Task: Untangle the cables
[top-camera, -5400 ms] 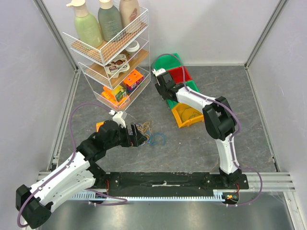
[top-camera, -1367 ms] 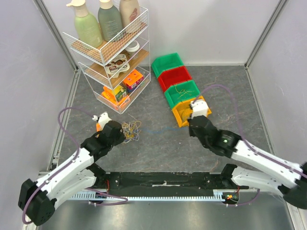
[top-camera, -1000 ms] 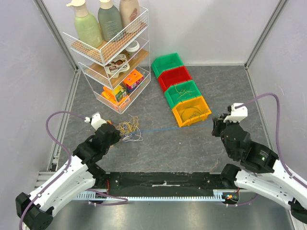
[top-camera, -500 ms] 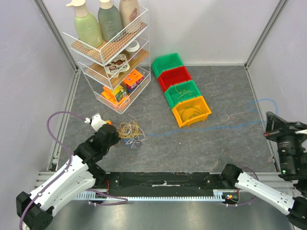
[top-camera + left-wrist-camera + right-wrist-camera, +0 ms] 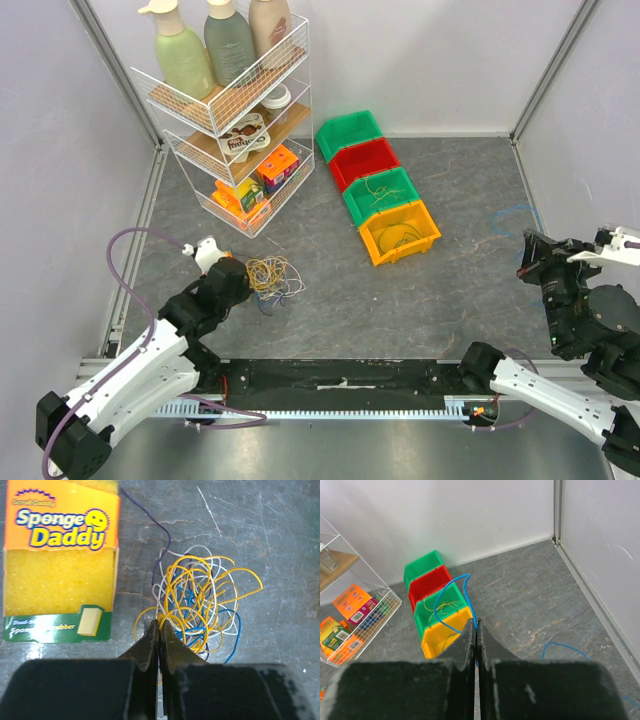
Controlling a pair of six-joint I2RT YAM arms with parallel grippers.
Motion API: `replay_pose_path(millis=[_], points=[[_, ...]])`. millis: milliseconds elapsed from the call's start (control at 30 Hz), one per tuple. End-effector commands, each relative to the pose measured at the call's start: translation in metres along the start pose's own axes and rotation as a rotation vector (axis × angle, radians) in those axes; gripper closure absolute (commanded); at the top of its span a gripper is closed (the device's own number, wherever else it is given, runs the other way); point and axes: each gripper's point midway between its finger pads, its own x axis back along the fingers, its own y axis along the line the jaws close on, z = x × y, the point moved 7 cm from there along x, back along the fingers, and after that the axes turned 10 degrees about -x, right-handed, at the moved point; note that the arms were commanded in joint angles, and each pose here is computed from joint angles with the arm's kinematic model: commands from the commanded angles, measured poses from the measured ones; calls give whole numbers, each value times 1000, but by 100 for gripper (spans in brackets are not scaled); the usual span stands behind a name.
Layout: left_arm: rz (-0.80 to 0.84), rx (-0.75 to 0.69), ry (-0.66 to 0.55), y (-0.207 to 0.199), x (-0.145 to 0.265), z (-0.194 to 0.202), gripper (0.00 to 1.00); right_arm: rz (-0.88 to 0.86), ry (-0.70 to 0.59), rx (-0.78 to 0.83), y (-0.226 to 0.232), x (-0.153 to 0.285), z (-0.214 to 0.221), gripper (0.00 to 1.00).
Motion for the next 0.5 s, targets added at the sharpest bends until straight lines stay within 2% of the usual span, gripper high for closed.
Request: replay_pose_path(millis=[0,33,133,200,333,467], points=[[129,-69,-13,-18,2,-10,96,-27,-20,-11,11,-2,-12,100],[159,-78,-14,-22,3,-12,89,-23,-11,8,15,-5,-9,100],[203,-93,-28,-29,9,-20,56,-21,3,52,28,-13,-5,100],[230,-101,-51,-32,16,-28,41,-47,19,71,42,-19,-3,100],[296,-109,-97,-36,32,-41,26,-122,61,87,70,-29,6,100],[356,-134,-126,-42,44,-52,21,-178,113,137,101,-43,23,100]])
